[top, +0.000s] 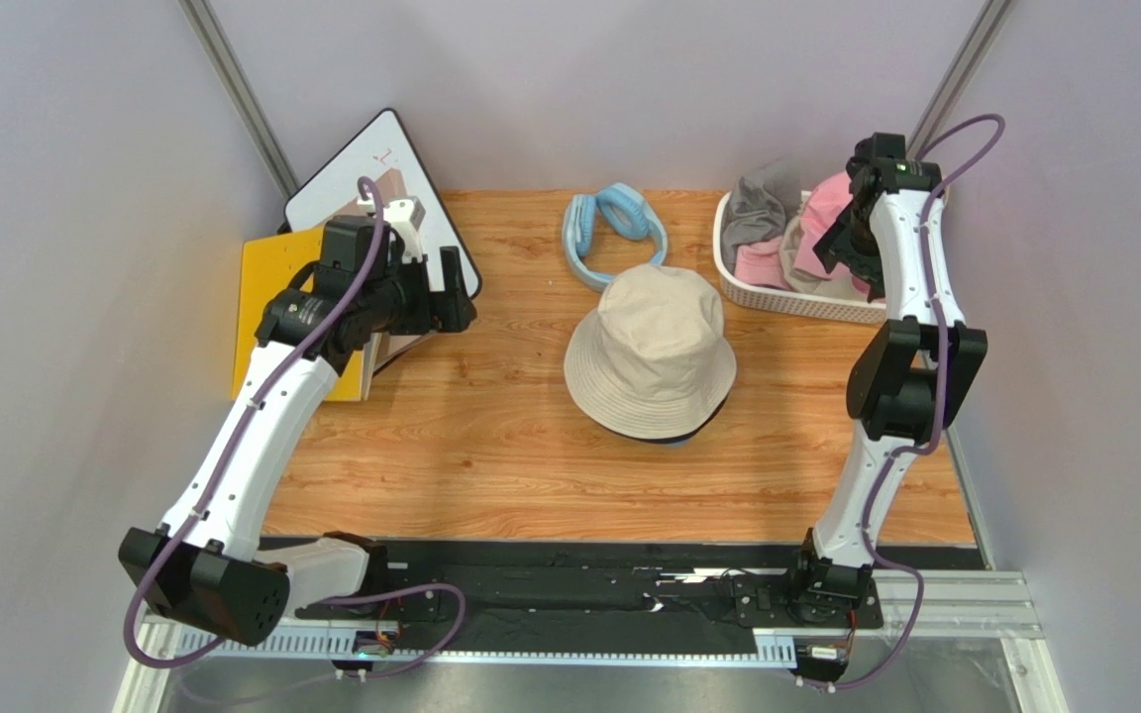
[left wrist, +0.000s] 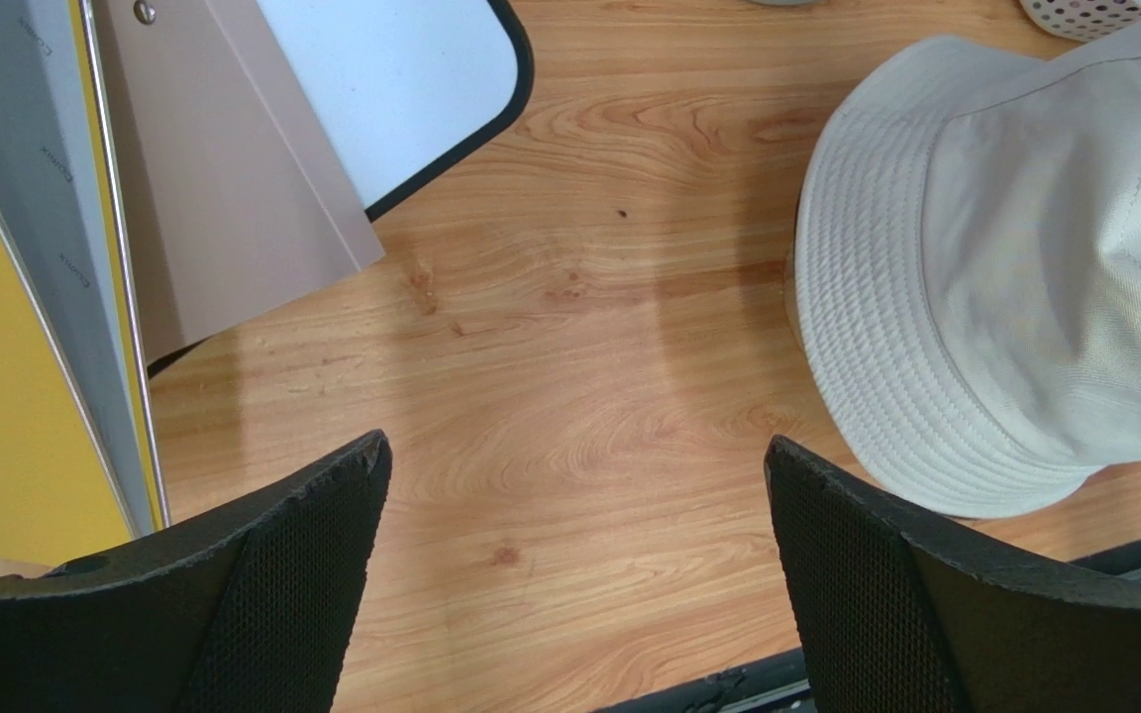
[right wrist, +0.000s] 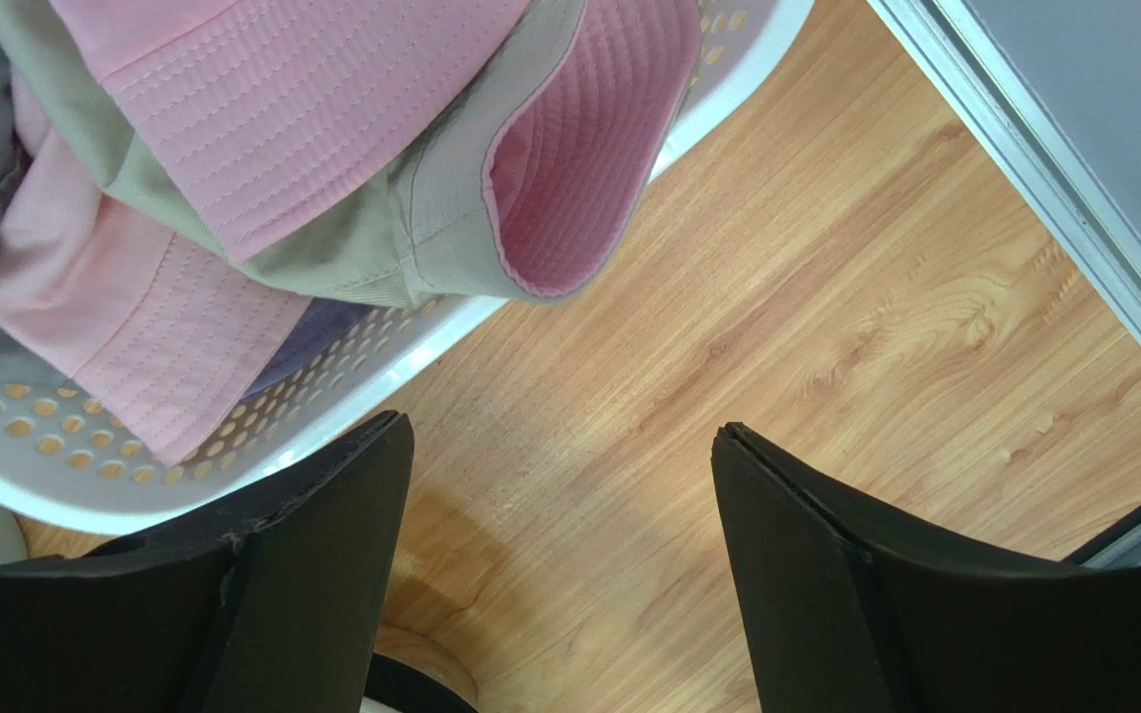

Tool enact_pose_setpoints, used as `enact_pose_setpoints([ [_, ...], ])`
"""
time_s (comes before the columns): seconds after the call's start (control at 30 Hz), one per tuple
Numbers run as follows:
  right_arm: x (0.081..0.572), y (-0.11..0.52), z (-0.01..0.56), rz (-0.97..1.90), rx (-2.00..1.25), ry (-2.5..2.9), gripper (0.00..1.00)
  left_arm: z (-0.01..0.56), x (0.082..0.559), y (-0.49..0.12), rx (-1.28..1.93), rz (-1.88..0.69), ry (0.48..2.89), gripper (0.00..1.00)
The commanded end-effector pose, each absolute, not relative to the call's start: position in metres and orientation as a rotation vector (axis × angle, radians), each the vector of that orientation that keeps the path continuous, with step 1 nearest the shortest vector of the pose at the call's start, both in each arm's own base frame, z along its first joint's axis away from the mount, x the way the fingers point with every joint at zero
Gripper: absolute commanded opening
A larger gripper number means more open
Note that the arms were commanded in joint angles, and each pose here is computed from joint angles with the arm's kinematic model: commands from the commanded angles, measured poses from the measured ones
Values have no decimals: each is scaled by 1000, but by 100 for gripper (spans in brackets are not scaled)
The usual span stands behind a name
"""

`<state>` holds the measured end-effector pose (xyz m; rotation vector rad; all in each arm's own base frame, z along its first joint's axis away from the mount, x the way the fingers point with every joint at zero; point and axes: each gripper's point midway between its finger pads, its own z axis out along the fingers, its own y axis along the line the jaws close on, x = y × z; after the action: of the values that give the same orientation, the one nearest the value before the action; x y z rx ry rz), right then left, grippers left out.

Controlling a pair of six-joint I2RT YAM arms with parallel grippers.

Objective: Stack the hats
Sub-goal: Pick up the hat from the bin.

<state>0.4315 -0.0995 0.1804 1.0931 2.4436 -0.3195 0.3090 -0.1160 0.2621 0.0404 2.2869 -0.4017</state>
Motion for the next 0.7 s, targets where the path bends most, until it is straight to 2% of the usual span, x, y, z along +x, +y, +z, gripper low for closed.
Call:
enact_pose_setpoints([
  [0.0,448,-109,173,-280,1116,2427,77,271,308,-114,35,-400,2268,99],
  [0.2,462,-111,165,-248,1135,2401,77,270,312,-116,40,-403,2265,99],
  [0.47,467,-115,153,-248,1233,2295,65,271,317,-121,37,-432,2257,99],
  [0.63,471,-120,156,-292,1248,2242,62,270,317,-118,56,-409,2257,100],
  [0.67,471,-119,157,-307,1234,2247,57,271,318,-118,53,-407,2254,100],
])
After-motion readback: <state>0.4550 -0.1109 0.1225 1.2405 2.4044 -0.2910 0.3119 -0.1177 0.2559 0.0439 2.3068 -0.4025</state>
